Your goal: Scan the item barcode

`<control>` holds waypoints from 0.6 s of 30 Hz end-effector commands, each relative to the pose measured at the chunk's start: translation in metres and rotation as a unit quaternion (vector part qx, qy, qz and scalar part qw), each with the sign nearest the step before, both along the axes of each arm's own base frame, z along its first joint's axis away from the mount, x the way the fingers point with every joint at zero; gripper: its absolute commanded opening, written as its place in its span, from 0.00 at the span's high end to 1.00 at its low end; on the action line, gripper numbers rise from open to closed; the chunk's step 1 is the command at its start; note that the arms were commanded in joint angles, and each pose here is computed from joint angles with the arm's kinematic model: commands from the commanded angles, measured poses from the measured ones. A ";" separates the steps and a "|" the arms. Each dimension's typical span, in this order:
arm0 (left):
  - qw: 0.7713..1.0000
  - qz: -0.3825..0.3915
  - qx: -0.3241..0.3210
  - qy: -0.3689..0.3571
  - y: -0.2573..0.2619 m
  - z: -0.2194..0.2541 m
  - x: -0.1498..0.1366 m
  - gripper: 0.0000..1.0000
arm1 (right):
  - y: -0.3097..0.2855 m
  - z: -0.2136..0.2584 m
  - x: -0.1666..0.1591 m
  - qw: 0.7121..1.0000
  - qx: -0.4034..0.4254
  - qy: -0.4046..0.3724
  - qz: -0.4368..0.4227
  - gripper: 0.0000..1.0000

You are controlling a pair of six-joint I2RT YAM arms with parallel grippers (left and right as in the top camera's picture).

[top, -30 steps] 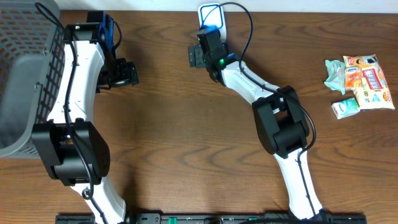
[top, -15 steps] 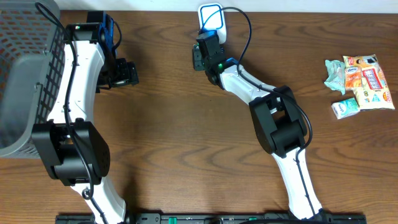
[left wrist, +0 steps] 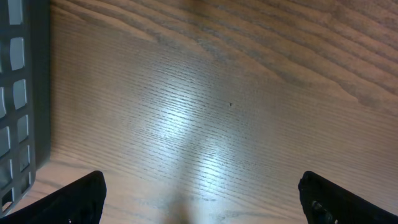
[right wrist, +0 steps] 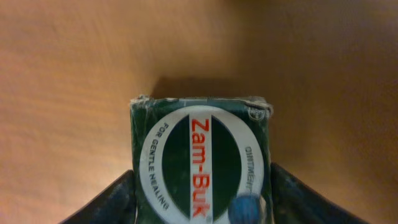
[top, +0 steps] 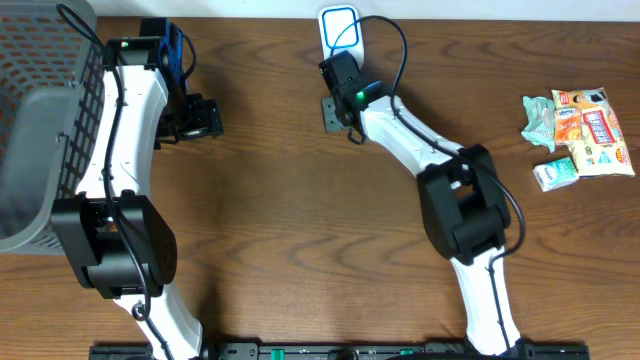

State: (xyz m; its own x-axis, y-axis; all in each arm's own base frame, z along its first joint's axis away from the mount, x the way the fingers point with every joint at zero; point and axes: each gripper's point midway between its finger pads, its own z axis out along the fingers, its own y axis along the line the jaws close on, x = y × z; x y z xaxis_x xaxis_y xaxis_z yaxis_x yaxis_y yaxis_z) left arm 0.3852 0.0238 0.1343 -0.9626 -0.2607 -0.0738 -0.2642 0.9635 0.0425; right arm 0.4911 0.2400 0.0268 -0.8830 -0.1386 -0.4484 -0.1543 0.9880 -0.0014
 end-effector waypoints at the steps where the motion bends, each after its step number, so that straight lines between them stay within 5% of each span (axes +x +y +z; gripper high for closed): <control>1: 1.000 0.007 0.004 0.010 0.002 -0.005 -0.003 0.02 | -0.003 0.042 -0.012 1.000 -0.005 -0.010 0.011 0.29; 5: 1.000 0.007 0.004 0.010 0.002 -0.005 -0.003 0.02 | -0.006 0.038 -0.013 1.000 -0.008 -0.005 0.010 0.07; 18: 1.000 0.007 0.004 0.010 0.002 -0.005 -0.003 0.02 | 0.004 -0.033 0.002 1.000 -0.011 0.007 0.012 0.17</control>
